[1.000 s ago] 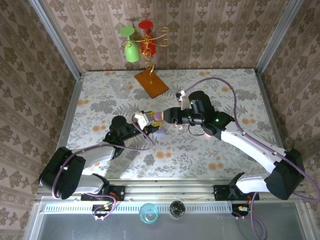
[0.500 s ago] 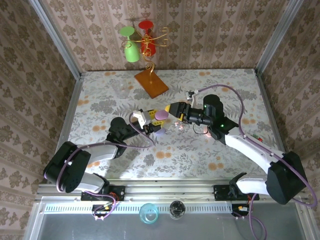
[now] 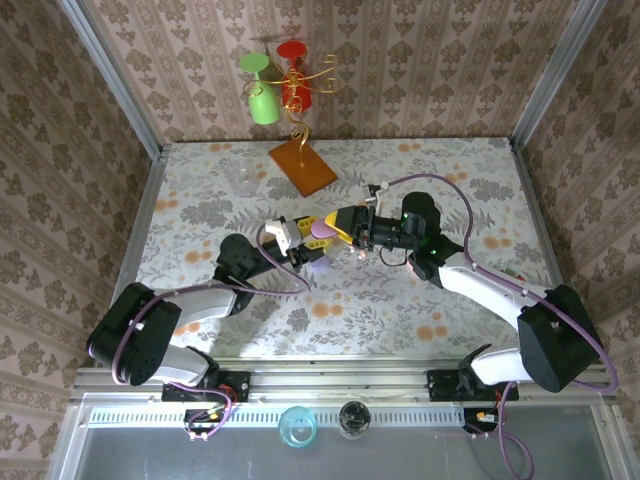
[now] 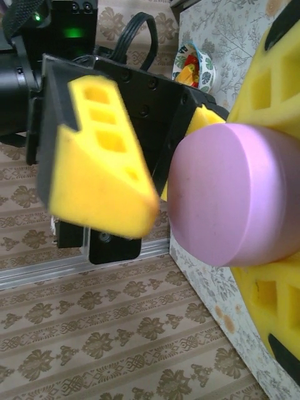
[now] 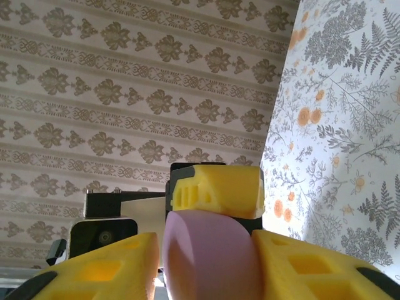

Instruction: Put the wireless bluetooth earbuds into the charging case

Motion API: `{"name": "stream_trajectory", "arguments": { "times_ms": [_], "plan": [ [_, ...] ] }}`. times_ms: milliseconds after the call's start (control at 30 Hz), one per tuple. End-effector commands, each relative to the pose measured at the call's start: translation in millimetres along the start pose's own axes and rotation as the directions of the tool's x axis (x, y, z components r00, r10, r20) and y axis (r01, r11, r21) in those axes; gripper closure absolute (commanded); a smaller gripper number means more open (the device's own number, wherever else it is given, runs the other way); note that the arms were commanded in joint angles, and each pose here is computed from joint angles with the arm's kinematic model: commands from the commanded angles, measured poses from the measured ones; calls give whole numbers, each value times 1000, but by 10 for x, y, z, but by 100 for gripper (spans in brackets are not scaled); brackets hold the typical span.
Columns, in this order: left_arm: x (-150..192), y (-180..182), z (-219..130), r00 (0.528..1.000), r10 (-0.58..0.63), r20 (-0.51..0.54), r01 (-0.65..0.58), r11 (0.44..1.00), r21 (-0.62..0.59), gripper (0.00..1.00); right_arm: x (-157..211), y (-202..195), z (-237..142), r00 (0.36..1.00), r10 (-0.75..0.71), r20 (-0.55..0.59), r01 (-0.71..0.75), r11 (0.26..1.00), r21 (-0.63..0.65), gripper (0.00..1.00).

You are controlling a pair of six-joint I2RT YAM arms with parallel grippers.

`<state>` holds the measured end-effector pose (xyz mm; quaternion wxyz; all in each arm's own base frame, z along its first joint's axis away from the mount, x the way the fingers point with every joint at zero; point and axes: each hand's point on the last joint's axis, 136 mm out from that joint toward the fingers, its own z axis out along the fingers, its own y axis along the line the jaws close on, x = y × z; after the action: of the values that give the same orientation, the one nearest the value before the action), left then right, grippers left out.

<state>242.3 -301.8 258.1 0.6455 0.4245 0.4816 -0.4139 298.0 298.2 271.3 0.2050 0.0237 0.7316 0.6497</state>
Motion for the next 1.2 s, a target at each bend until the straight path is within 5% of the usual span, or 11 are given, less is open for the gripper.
{"name": "stream_trajectory", "arguments": {
  "times_ms": [0, 267, 500, 833, 1033, 1167],
  "plan": [
    [-147, -36, 42, 999, 9, 40, -10, 1000, 27, 76, 51, 79, 7, 1000, -19, -25, 18, 999, -37, 64],
    [-135, -53, 48, 999, 19, 33, -20, 999, 39, 71, 20, 56, 4, 1000, -20, -10, 20, 999, -36, 80],
    [18, -62, -18, 997, 50, -56, -49, 999, 24, 35, -183, -227, -136, 996, -23, 91, 18, 998, 56, 83],
    [498, -23, -232, 961, -8, -276, -19, 995, -93, 1, -742, -1480, -661, 953, -101, 285, -52, 874, 482, 84],
    [804, -26, -128, 913, -27, -406, -50, 983, -178, 0, -1176, -2120, -921, 918, -114, 379, -163, 763, 626, 85],
    [910, -14, -24, 913, -63, -404, -34, 973, -229, 0, -1380, -2496, -943, 915, -77, 395, -222, 722, 655, 82]
  ]
}}
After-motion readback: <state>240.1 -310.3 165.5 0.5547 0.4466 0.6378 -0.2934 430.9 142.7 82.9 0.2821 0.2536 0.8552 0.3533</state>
